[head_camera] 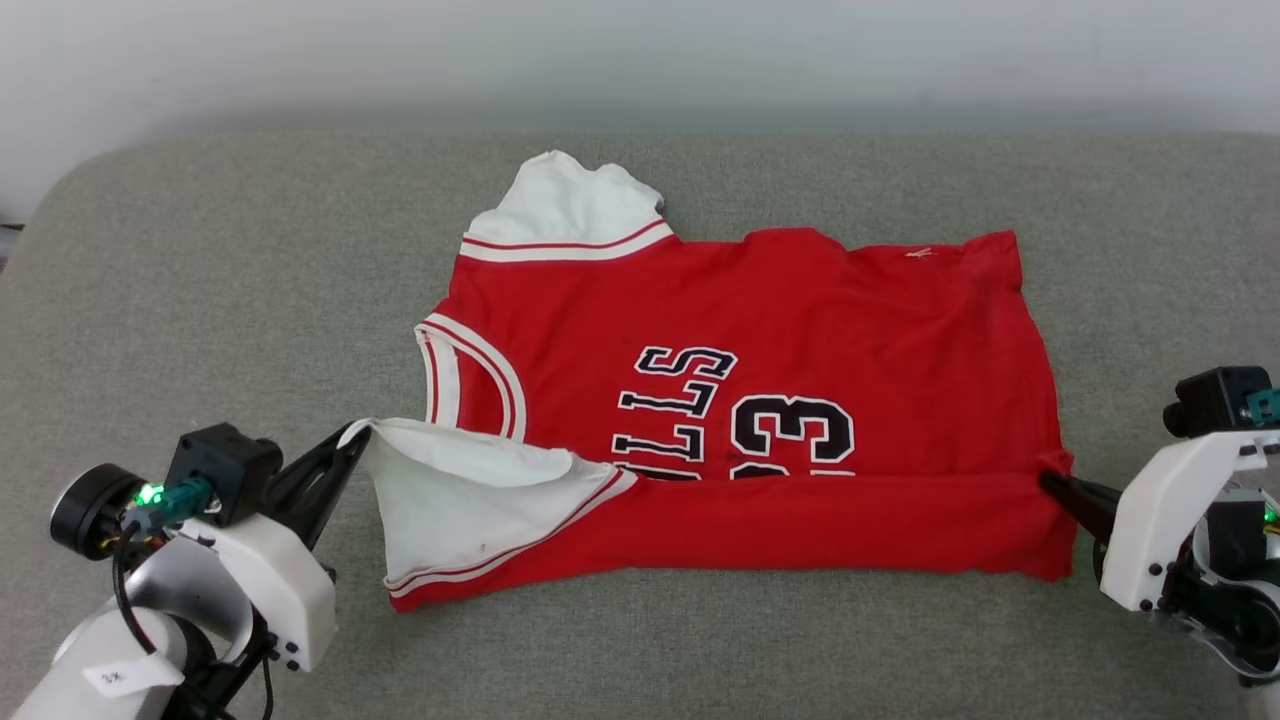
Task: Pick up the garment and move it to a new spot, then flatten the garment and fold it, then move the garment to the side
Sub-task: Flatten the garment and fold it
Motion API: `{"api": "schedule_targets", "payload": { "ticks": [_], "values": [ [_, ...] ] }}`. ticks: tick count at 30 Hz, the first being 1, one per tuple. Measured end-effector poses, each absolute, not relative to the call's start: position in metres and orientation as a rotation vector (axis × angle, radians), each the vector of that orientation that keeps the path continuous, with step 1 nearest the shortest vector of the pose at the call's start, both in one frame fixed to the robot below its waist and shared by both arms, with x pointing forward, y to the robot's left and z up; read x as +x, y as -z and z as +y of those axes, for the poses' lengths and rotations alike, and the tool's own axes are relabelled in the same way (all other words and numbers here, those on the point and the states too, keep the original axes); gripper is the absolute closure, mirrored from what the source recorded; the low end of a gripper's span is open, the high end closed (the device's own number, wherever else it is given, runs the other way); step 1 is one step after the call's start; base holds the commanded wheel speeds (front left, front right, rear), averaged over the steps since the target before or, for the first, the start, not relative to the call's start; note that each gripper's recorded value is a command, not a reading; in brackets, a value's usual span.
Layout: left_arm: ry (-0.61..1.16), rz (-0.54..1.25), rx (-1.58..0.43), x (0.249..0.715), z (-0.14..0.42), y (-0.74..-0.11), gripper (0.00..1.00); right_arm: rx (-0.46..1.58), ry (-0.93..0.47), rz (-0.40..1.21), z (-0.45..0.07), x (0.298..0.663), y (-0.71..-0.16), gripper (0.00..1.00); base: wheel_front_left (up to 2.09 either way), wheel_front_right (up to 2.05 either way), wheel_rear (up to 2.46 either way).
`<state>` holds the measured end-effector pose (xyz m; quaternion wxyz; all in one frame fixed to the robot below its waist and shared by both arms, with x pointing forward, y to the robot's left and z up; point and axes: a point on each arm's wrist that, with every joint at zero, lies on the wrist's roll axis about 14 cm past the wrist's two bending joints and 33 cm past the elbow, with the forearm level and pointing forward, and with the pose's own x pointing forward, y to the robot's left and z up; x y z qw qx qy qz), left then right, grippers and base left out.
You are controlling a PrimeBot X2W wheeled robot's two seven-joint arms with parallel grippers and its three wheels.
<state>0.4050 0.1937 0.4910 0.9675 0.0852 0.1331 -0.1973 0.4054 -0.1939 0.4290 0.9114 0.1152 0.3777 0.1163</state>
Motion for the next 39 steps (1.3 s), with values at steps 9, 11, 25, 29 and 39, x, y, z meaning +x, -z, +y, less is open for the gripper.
{"api": "schedule_targets", "payload": {
  "ticks": [9,11,25,29,39],
  "values": [
    [0.429,0.372,0.211,0.434,0.190,-0.452,1.00,0.208,-0.228,0.850,-0.193,0.424,-0.400,1.00,0.00,0.00,0.00],
    [0.432,0.389,0.226,0.438,0.191,-0.445,1.00,0.202,-0.223,0.861,-0.193,0.427,-0.394,1.00,0.00,0.00,0.00],
    [0.341,0.291,0.166,0.452,0.192,-0.455,0.00,0.151,-0.232,0.735,-0.188,0.437,-0.414,0.00,0.00,0.00,0.00],
    [0.263,0.220,0.087,0.443,0.200,-0.474,0.00,0.106,-0.246,0.674,-0.188,0.427,-0.431,0.00,0.00,0.00,0.00],
    [0.120,0.203,-0.101,0.390,0.202,-0.487,0.00,-0.013,-0.229,0.626,-0.202,0.388,-0.453,0.00,0.00,0.00,0.00]
  ]
}}
